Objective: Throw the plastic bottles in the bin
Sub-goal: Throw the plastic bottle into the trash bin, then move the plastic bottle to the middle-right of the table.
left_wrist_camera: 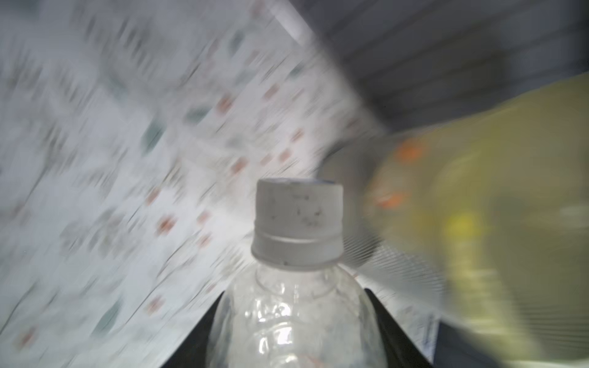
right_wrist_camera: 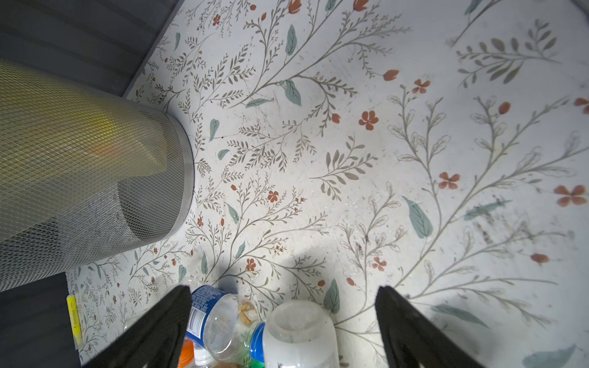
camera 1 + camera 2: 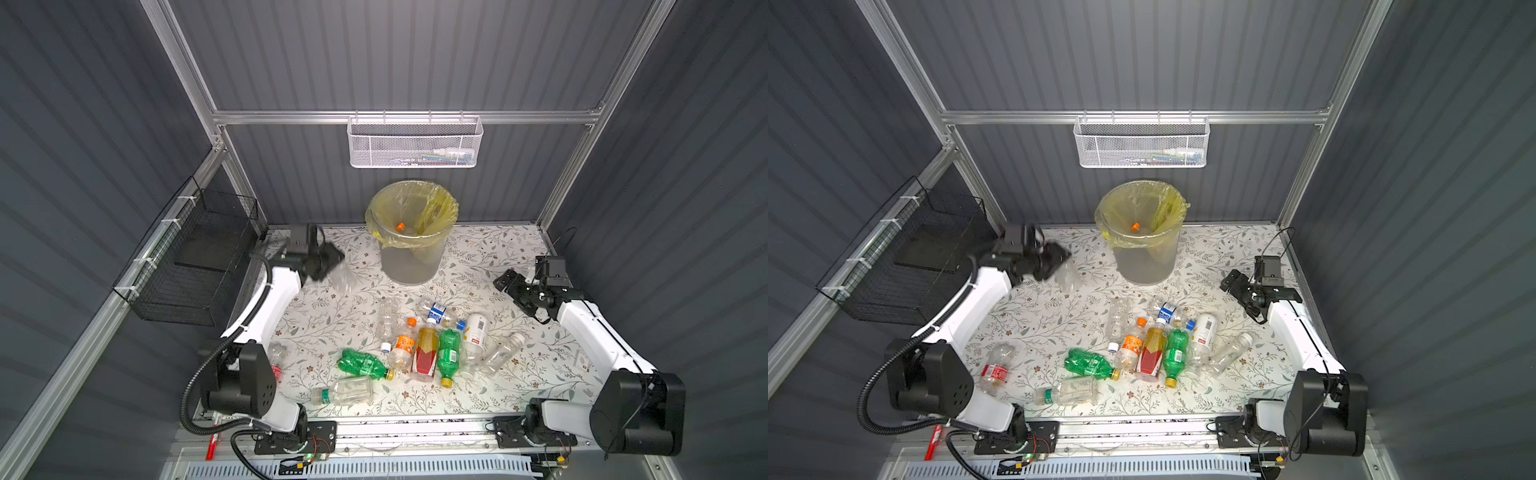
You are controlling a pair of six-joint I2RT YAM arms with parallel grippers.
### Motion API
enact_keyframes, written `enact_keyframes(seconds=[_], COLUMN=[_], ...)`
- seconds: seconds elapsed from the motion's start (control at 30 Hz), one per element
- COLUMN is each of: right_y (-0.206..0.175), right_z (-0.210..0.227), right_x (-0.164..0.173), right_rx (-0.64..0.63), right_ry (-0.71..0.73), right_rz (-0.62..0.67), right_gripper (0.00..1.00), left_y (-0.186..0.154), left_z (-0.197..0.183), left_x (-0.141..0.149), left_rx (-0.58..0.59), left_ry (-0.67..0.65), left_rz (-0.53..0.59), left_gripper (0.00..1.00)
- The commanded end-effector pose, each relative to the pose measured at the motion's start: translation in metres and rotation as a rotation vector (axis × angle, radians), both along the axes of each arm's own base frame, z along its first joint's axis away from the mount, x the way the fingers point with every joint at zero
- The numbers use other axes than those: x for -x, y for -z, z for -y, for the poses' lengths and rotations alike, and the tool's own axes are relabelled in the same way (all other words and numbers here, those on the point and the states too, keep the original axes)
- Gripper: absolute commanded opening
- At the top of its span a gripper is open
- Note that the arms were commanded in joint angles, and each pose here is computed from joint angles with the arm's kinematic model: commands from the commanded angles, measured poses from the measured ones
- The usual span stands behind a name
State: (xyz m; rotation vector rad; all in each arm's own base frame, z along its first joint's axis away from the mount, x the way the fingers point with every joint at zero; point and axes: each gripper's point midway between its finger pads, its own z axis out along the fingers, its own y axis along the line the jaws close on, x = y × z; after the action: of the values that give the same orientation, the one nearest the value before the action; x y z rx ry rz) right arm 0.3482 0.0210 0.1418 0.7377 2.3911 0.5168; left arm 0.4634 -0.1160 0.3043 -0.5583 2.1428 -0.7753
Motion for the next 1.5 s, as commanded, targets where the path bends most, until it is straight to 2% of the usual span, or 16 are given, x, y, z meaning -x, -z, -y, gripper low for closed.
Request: enact_keyframes(seconds=[0.0,0.03,0.07,0.1,0.13,0.17,0.3,0.4,0.5,0.8,1.0,1.03,1.17,1.47], right_y=[-0.008,-0.008,-0.008,-0.01,-0.01,-0.011,-0.01,-0.007,-0.005,-0.005,0.018,0.02,0.026,0.046], right_z=[-0.006,-0.007,-0.009,-0.01,-0.011,-0.012,-0.014,-0.015,-0.015,-0.007,-0.008,-0.013,-0.038,-0.065], right_x=[-0.005,-0.005,-0.005,-0.005,-0.005,-0.004,0.001,0.002,0.001,0.0,0.025,0.031,0.051,0.092], right_rx=[-0.02,-0.021,-0.021,-0.022,-0.025,-0.027,-0.018,-0.013,-0.009,0.051,0.113,0.133,0.185,0.206], right_ry=[-0.01,-0.013,-0.016,-0.018,-0.021,-0.024,-0.031,-0.042,-0.05,-0.057,-0.1,-0.123,-0.2,-0.204], right_rz=[0.026,0.028,0.028,0.031,0.034,0.036,0.036,0.026,0.017,-0.015,-0.136,-0.154,-0.215,-0.289], right_gripper=[0.93,0.93,0.94,0.94,0.94,0.95,0.95,0.95,0.95,0.95,0.94,0.94,0.94,0.93], left_y=[-0.177,-0.204,-0.211,-0.214,-0.205,-0.2,-0.168,-0.144,-0.119,-0.072,0.016,0.041,0.086,0.122], left_z=[0.04,0.06,0.077,0.094,0.105,0.113,0.109,0.084,0.058,-0.002,-0.036,-0.038,-0.042,-0.033], left_x=[-0.019,-0.024,-0.033,-0.04,-0.053,-0.056,-0.062,-0.061,-0.057,-0.021,0.019,0.029,0.053,0.064], left_rx=[0.087,0.107,0.116,0.141,0.165,0.184,0.154,0.051,0.026,-0.12,-0.233,-0.24,-0.241,-0.209], left_ry=[0.122,0.17,0.208,0.254,0.281,0.317,0.296,0.222,0.172,0.069,0.034,0.036,0.044,0.099], left_rz=[0.455,0.515,0.529,0.533,0.508,0.493,0.461,0.4,0.351,0.264,0.049,-0.004,-0.092,-0.135], left_gripper=[0.73,0.81,0.86,0.9,0.99,1.0,1.0,1.0,1.0,1.0,1.0,1.0,1.0,1.0])
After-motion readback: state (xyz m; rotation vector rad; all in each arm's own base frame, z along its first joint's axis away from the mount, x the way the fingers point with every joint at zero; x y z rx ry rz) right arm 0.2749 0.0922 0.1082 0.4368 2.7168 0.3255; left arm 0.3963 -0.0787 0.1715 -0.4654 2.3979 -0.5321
